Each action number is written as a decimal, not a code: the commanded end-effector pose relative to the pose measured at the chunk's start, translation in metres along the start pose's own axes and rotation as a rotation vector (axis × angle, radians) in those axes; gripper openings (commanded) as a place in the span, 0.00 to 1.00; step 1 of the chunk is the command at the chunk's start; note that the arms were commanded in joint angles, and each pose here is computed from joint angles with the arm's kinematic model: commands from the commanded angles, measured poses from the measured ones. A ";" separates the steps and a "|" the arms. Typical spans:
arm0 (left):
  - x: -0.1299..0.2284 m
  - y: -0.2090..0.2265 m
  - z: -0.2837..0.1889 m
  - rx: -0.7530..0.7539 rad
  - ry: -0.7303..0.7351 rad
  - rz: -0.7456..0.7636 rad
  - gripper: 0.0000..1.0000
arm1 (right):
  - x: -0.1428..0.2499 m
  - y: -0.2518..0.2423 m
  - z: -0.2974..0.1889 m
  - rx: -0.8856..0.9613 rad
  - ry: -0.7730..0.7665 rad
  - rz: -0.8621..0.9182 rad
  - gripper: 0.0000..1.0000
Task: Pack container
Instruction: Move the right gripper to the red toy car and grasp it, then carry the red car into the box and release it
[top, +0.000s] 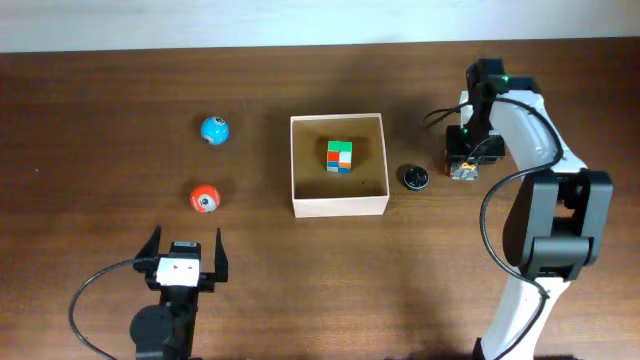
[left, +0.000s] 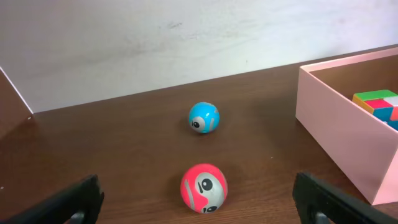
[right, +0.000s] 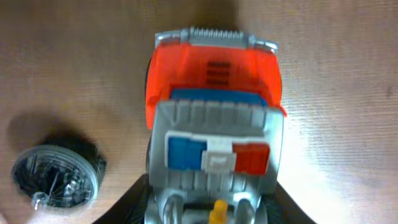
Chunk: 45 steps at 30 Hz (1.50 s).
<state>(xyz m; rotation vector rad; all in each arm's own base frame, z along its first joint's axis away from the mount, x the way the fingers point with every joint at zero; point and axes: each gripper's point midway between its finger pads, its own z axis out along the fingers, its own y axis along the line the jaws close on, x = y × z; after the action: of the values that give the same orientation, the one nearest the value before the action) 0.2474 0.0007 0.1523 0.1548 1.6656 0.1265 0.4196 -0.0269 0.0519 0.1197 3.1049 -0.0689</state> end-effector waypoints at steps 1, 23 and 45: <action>0.002 -0.002 0.000 0.014 0.007 0.015 0.99 | -0.020 0.007 -0.040 -0.003 -0.069 0.007 0.35; 0.002 -0.002 0.000 0.014 0.007 0.015 0.99 | 0.014 0.200 -0.162 -0.101 -0.222 -0.330 0.43; 0.002 -0.002 0.000 0.014 0.007 0.015 0.99 | 0.005 0.182 -0.131 -0.036 -0.148 -0.265 0.99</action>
<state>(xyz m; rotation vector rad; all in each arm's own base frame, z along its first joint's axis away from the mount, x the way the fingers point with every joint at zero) 0.2474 0.0007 0.1523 0.1551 1.6656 0.1262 0.4185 0.1873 0.1780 -0.3901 2.9280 0.0556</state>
